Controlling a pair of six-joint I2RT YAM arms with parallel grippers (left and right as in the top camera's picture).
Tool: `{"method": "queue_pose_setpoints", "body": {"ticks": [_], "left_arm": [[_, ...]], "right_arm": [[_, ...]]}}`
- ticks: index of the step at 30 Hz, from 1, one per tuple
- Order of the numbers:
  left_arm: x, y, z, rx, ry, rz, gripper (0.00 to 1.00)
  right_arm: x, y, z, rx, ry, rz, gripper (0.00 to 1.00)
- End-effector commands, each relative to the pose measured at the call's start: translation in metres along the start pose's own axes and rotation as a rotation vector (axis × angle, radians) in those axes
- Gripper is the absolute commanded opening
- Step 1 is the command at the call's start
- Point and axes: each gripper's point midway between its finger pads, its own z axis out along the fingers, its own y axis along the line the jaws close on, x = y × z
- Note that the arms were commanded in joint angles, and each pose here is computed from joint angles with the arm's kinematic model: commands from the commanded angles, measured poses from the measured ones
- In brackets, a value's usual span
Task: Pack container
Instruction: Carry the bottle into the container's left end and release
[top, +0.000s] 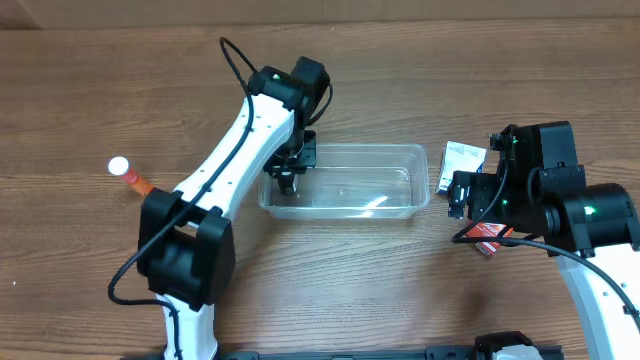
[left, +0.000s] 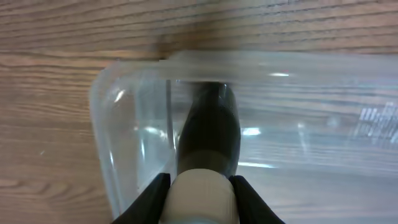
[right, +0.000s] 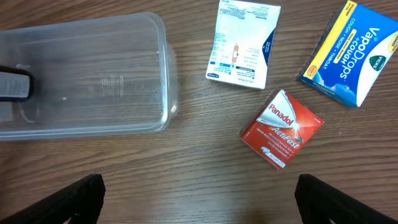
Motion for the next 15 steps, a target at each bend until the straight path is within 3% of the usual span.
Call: {"method": "queue_pose_setpoints", "body": {"ticks": [1,3,10,13,14,15], "left_arm": [[-0.003,0.004,0.002,-0.016,-0.005,-0.007,0.31],[-0.003,0.005,0.002,-0.017,-0.003,-0.006,0.39],[-0.004,0.006,0.002,-0.023,-0.007,-0.007,0.41],[-0.012,0.012,-0.03,-0.022,-0.088,-0.012,0.46],[-0.018,0.019,-0.056,-0.031,-0.157,-0.022,0.54],[-0.019,0.029,-0.082,-0.034,-0.217,-0.036,0.69]], "right_arm": [[-0.007,0.001,-0.008,-0.003,-0.034,0.001,1.0],[-0.007,0.001,-0.008,-0.002,-0.032,0.001,1.0],[-0.007,0.001,-0.008,-0.002,-0.032,0.001,1.0],[-0.007,0.001,-0.008,-0.002,-0.032,0.001,1.0],[-0.007,0.001,-0.008,-0.002,-0.032,0.001,1.0],[-0.007,0.001,-0.008,-0.002,-0.032,0.001,1.0]]}}
